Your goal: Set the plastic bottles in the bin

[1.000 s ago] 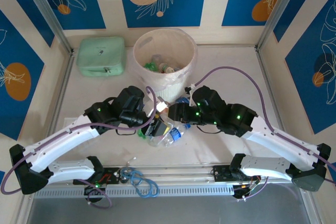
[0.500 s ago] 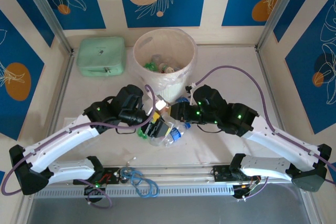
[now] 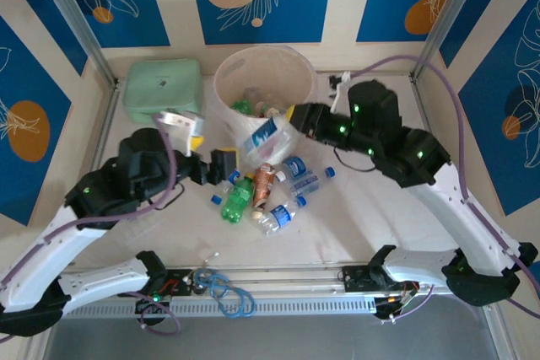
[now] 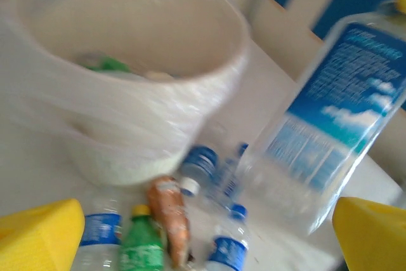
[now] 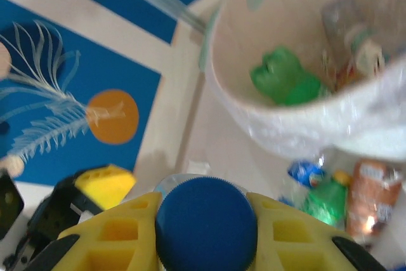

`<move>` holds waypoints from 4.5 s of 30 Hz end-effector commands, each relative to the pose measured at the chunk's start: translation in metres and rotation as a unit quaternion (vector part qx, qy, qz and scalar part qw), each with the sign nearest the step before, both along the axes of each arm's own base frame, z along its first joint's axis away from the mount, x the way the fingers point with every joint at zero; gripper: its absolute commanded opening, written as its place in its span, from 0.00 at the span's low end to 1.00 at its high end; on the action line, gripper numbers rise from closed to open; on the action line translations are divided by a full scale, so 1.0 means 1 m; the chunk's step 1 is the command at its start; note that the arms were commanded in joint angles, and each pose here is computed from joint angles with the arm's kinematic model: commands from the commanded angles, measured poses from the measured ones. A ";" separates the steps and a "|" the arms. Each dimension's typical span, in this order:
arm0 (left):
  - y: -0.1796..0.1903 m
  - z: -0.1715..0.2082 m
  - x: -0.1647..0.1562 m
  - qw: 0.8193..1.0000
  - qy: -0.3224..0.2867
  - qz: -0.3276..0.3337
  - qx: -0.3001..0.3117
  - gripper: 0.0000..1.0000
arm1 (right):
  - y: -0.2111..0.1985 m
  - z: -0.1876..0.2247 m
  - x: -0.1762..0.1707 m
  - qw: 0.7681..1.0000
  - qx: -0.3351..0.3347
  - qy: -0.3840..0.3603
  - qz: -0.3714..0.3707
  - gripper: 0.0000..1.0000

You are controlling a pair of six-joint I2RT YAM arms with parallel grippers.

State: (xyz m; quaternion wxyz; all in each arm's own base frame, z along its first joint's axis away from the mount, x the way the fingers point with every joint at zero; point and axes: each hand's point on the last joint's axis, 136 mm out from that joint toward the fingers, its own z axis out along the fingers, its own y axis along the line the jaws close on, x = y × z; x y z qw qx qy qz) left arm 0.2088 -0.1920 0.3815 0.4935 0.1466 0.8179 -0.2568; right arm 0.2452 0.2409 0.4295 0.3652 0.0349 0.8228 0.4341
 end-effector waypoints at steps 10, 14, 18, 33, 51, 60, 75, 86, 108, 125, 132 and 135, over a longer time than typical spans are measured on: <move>0.060 -0.126 0.026 0.964 0.203 0.164 0.047 0.96 | -0.019 0.032 0.106 0.998 0.016 -0.010 -0.051 0.16; 0.057 -0.166 0.026 0.951 0.266 0.156 0.034 0.91 | -0.013 0.024 0.134 0.999 0.004 0.000 -0.046 0.16; 0.056 -0.192 0.027 0.941 0.297 0.159 0.034 0.91 | -0.003 0.015 0.156 0.999 -0.011 0.009 -0.039 0.23; 0.073 -0.218 0.024 0.928 0.320 0.189 0.040 0.91 | 0.012 0.002 0.158 0.997 -0.061 0.039 -0.028 0.56; 0.065 -0.240 0.053 0.925 0.329 0.180 0.069 0.79 | -0.041 -0.113 -0.026 0.985 -0.137 0.097 -0.045 0.58; 0.051 -0.251 0.061 0.926 0.339 0.155 0.057 0.79 | -0.053 -0.176 -0.070 0.974 -0.152 0.160 -0.042 0.58; 0.034 -0.289 0.078 0.928 0.345 0.135 0.051 0.84 | -0.029 -0.190 -0.073 0.972 -0.154 0.178 -0.011 0.59; 0.021 -0.312 0.095 0.930 0.343 0.127 0.049 0.85 | -0.029 -0.193 -0.076 0.971 -0.153 0.186 -0.009 0.61; 0.061 -0.324 0.076 0.894 0.372 0.249 0.028 0.86 | -0.028 -0.195 -0.080 0.970 -0.156 0.184 -0.003 0.63; 0.058 -0.352 0.107 0.876 0.411 0.247 0.046 0.70 | -0.032 -0.193 -0.085 0.971 -0.158 0.179 -0.005 0.63; 0.068 -0.346 0.099 0.873 0.408 0.264 0.052 0.59 | -0.028 -0.192 -0.083 0.972 -0.155 0.176 -0.003 0.61; 0.071 -0.340 0.095 0.874 0.404 0.265 0.047 0.57 | -0.027 -0.190 -0.084 0.972 -0.156 0.175 0.001 0.61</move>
